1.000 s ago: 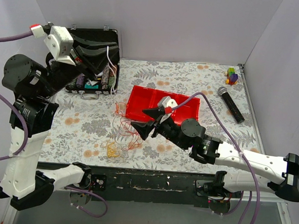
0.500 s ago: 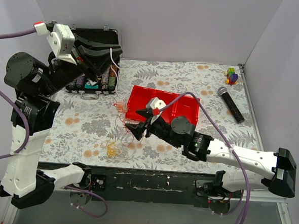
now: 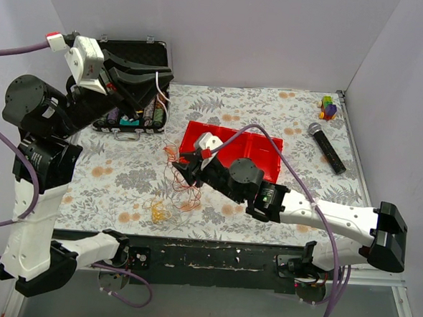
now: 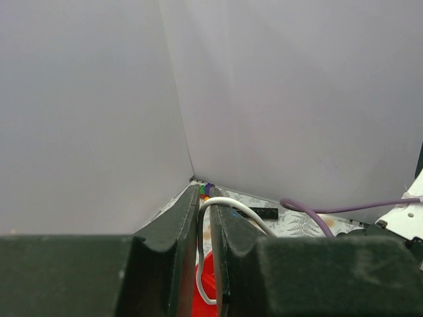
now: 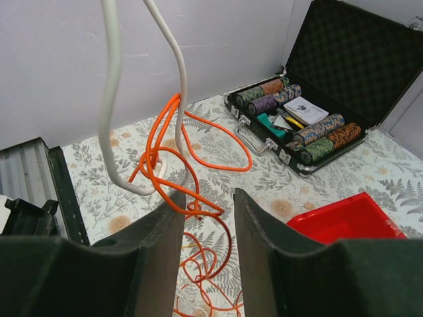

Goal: Untangle the cables

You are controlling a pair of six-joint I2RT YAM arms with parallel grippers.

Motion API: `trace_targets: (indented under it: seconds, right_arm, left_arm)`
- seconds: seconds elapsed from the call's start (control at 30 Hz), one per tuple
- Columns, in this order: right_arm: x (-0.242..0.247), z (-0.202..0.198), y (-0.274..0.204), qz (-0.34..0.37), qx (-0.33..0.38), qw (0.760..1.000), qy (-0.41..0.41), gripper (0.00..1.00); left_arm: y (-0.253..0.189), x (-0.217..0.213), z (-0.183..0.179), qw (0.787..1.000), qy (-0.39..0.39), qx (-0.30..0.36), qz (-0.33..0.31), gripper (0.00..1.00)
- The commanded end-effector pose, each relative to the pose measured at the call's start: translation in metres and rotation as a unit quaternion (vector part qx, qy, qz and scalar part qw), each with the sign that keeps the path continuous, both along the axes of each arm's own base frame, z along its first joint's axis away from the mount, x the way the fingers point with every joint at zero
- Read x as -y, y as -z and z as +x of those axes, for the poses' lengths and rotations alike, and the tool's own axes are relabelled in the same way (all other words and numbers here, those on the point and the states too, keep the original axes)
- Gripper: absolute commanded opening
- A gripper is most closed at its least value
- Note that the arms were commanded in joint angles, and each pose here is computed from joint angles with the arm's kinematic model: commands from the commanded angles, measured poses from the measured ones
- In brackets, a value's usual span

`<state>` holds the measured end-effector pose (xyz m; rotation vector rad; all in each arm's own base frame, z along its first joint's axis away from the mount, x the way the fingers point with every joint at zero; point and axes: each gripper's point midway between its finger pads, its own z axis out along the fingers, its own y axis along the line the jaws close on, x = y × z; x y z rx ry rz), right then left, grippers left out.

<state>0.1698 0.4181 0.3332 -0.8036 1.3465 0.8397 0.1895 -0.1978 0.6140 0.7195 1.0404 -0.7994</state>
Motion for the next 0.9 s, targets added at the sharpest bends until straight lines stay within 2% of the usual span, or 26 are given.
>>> trace_targets:
  seconds: [0.0, 0.07, 0.3, 0.4, 0.47, 0.5, 0.57, 0.6, 0.73, 0.87]
  right_arm:
    - [0.008, 0.001, -0.014, 0.026, -0.002, 1.000, 0.014, 0.39]
    - [0.019, -0.001, 0.011, 0.012, -0.028, 0.999, 0.023, 0.33]
    - [0.062, -0.009, 0.075, -0.017, -0.097, 0.994, 0.053, 0.23]
    - [0.078, -0.011, 0.095, -0.021, -0.121, 0.990, 0.069, 0.15]
    - [0.082, -0.013, 0.097, -0.015, -0.125, 0.990, 0.068, 0.14]
    - [0.082, -0.014, 0.092, -0.009, -0.122, 0.990, 0.065, 0.22]
    - [0.077, -0.014, 0.074, 0.001, -0.107, 0.993, 0.055, 0.50]
    - [0.074, -0.015, 0.063, 0.007, -0.097, 0.994, 0.049, 0.58]
    - [0.062, -0.016, 0.018, 0.041, -0.065, 0.997, 0.024, 0.66]
    - [0.056, -0.016, -0.010, 0.063, -0.038, 0.997, 0.016, 0.69]
  left_arm:
    - [-0.014, -0.012, -0.015, 0.999, -0.017, 0.037, -0.004, 0.11]
    - [-0.017, -0.016, -0.012, 0.998, -0.036, 0.050, -0.003, 0.09]
    - [-0.032, -0.036, 0.005, 0.989, -0.116, 0.086, -0.021, 0.05]
    - [-0.035, -0.037, 0.005, 0.988, -0.117, 0.094, -0.022, 0.05]
    - [-0.033, -0.032, 0.002, 0.991, -0.102, 0.086, -0.021, 0.07]
    - [-0.030, -0.029, 0.001, 0.992, -0.091, 0.084, -0.017, 0.08]
    - [-0.023, -0.023, 0.001, 0.995, -0.073, 0.070, -0.012, 0.09]
    - [-0.021, -0.022, 0.001, 0.995, -0.069, 0.066, -0.012, 0.09]
    - [-0.018, -0.019, 0.004, 0.996, -0.064, 0.059, -0.009, 0.09]
    - [-0.014, -0.015, 0.001, 0.998, -0.048, 0.050, -0.004, 0.09]
